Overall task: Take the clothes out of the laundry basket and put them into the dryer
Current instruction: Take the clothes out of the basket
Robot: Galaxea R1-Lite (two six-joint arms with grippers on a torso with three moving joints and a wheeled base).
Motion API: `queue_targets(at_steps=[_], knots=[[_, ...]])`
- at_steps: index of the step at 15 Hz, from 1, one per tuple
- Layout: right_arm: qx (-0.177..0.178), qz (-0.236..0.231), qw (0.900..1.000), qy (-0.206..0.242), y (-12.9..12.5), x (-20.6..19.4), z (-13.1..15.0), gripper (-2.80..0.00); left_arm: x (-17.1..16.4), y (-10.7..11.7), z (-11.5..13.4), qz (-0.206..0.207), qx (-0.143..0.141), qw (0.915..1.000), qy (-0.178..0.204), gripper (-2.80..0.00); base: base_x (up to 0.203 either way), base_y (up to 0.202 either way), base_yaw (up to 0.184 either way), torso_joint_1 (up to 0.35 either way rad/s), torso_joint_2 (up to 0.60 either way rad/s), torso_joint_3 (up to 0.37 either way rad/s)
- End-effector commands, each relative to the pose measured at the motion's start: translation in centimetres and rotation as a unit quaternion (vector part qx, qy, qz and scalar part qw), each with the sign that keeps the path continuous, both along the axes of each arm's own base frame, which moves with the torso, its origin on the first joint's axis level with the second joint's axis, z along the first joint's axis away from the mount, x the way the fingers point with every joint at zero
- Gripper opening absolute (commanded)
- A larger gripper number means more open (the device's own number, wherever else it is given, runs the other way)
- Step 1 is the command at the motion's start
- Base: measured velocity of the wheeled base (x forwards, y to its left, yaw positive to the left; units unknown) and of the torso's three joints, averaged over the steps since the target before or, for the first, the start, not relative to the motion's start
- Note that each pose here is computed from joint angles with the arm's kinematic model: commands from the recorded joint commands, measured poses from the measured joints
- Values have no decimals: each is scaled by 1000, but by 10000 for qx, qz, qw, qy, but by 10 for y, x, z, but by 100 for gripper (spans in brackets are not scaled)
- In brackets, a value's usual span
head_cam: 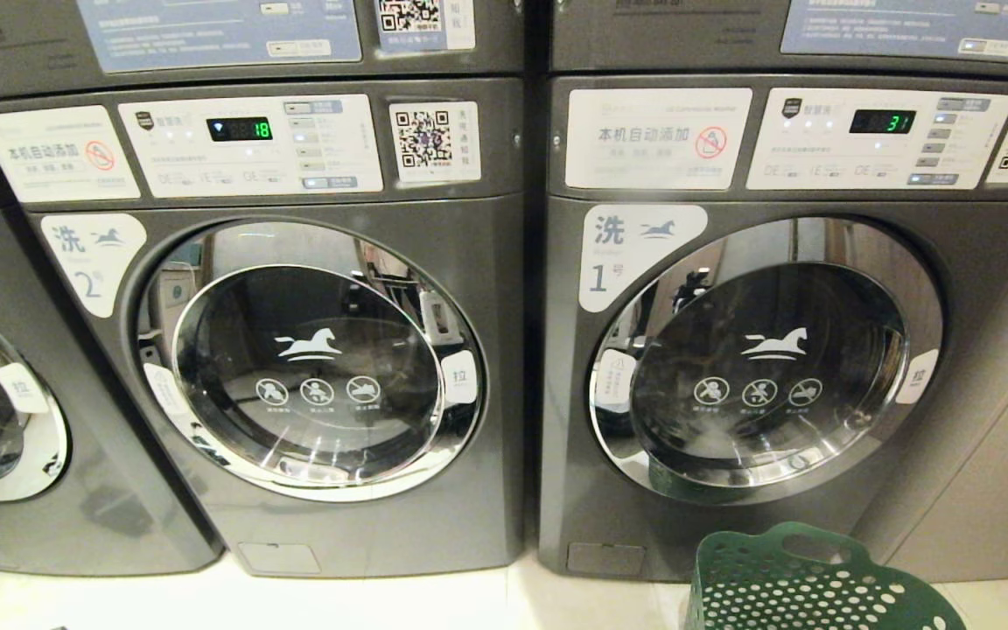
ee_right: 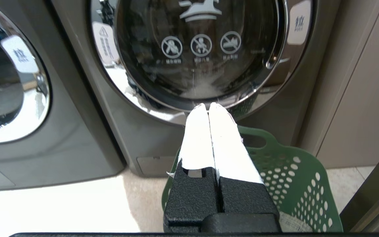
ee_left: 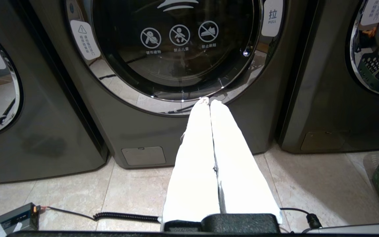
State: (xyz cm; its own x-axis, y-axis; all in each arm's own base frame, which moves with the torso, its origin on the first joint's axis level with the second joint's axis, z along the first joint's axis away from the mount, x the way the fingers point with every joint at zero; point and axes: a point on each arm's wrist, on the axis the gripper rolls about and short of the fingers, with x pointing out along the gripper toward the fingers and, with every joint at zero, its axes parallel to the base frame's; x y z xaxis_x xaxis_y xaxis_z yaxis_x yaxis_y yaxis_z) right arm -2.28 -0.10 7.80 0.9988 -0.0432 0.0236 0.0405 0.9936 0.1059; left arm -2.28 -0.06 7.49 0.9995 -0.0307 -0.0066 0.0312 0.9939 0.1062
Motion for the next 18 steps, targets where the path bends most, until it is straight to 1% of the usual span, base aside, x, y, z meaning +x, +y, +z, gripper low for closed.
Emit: queue_targets(at_steps=[1, 6, 7, 18], knots=[[4, -6, 10000, 34, 0, 1, -2, -280, 0, 0, 0, 0, 4, 10000, 5, -280, 0, 0, 0, 0, 5, -197], [4, 1, 10000, 34, 0, 1, -2, -280, 0, 0, 0, 0, 12, 10000, 5, -280, 0, 0, 0, 4, 4, -204], [-49, 6, 10000, 36, 0, 1, -2, -280, 0, 0, 0, 0, 12, 10000, 5, -280, 0, 0, 0, 4, 7, -205], [-4, 1, 10000, 34, 0, 1, -2, -280, 0, 0, 0, -8, 27, 10000, 5, -280, 0, 0, 0, 2, 2, -199]])
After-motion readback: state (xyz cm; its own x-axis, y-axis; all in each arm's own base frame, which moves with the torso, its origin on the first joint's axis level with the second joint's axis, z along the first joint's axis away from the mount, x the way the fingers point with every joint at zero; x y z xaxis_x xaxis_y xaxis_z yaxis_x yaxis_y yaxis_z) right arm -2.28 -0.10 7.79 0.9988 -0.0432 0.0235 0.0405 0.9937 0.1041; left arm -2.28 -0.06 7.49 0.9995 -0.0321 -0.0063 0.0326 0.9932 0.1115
